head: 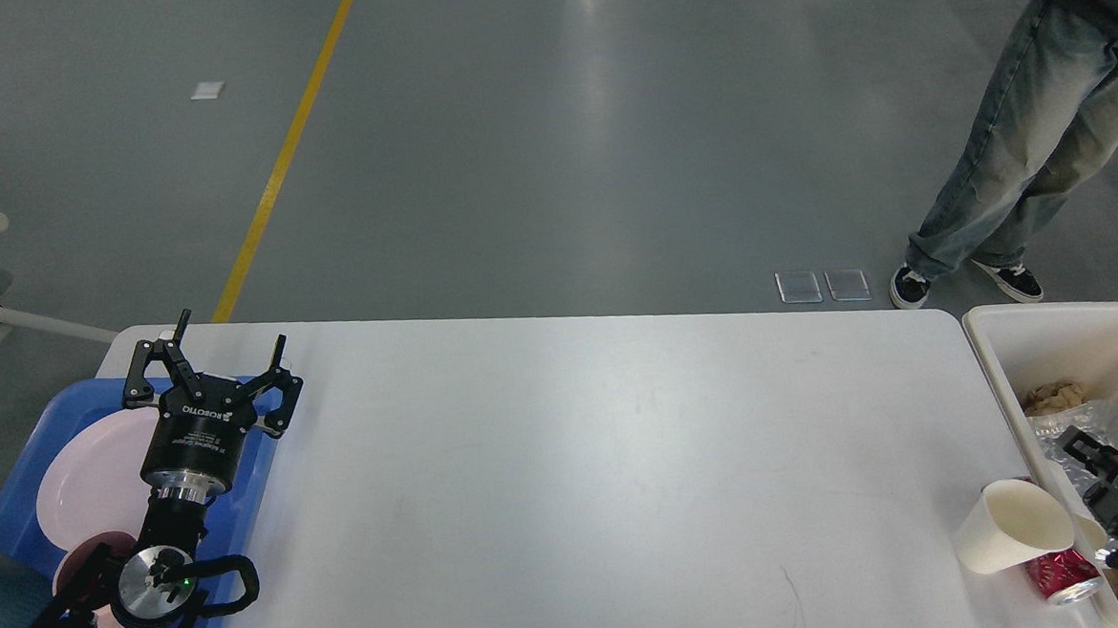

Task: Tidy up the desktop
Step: 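Raise the right gripper out of the bin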

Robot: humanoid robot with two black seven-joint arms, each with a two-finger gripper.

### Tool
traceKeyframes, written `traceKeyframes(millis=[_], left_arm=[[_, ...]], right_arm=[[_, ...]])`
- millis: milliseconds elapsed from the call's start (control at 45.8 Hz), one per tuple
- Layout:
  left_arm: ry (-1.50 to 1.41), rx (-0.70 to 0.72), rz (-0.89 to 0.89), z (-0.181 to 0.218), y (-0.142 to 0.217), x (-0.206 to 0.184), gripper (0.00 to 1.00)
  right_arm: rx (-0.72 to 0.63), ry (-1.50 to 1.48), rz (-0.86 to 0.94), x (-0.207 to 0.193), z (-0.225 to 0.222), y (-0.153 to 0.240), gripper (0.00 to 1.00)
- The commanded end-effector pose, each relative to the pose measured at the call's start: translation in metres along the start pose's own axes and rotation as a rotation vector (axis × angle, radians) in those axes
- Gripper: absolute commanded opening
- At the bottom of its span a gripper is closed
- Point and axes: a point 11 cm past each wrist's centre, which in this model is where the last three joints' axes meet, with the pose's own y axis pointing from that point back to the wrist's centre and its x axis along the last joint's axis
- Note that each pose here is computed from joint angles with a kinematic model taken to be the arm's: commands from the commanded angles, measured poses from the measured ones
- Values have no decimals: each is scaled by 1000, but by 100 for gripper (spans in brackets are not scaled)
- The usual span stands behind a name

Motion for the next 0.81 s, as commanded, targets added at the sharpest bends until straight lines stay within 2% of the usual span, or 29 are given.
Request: traceKeyframes(millis=[0,66,197,350,590,787], left_arm=[[0,0,0,0,0,0,96],[0,0,0,0,0,0,96],[0,-2,0,0,0,0,96],[0,0,0,0,0,0,96],[0,0,0,0,0,0,96],[0,0,0,0,0,0,96]], right_arm=[[7,8,-1,4,-3,1,100],[14,16,-14,10,-8,2,100],[33,17,-96,52,-23,12,100],[75,200,-241,83,-64,45,100],[191,422,-472,139,-146,152,100],[246,661,-613,149,-196,256,100]])
